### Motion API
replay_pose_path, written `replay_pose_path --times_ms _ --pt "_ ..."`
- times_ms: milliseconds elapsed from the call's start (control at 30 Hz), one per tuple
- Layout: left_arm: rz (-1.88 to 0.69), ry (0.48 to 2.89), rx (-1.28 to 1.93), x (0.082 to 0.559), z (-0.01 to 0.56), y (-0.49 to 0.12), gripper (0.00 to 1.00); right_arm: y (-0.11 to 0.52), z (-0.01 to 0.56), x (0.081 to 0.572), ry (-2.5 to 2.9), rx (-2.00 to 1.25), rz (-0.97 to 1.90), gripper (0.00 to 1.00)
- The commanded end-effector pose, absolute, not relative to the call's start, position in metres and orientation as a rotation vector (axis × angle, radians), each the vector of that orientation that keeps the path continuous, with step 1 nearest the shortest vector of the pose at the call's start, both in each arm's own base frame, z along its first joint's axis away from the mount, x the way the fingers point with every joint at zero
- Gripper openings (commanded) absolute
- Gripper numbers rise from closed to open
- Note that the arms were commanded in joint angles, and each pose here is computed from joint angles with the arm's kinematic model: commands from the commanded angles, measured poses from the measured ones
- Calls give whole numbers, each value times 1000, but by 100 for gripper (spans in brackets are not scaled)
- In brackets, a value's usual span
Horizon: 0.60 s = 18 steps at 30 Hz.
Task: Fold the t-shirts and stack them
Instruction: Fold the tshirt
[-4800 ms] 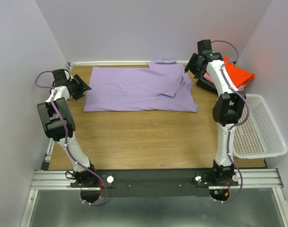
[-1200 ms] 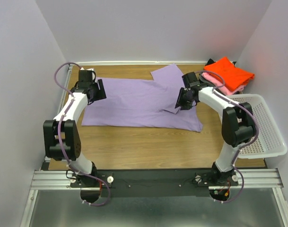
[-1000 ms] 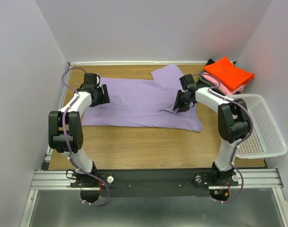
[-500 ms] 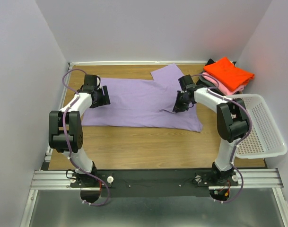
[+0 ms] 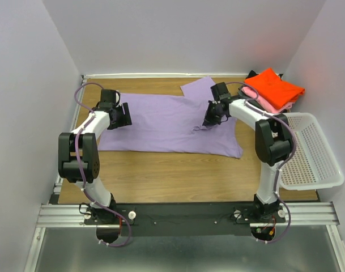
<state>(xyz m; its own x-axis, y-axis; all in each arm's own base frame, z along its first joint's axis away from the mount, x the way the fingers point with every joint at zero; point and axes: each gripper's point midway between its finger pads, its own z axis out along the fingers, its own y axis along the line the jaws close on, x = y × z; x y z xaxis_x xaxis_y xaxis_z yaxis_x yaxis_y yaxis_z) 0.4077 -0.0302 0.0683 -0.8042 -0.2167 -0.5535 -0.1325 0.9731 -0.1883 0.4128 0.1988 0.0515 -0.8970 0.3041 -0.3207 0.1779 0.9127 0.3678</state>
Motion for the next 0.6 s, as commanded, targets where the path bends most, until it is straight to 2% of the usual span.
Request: replay_pose_path --times_ms 0,400,500,567 --pt "-219 2517 -208 408 66 -37 76 214 49 427 2693 341 508 7" --pt "-217 2548 -195 405 56 -37 76 241 47 467 2666 299 580 9" --pt "-220 2553 -191 405 54 -37 75 244 44 474 2664 295 587 15" --pt "-221 2559 -191 405 52 -38 75 247 45 479 2658 286 594 25"
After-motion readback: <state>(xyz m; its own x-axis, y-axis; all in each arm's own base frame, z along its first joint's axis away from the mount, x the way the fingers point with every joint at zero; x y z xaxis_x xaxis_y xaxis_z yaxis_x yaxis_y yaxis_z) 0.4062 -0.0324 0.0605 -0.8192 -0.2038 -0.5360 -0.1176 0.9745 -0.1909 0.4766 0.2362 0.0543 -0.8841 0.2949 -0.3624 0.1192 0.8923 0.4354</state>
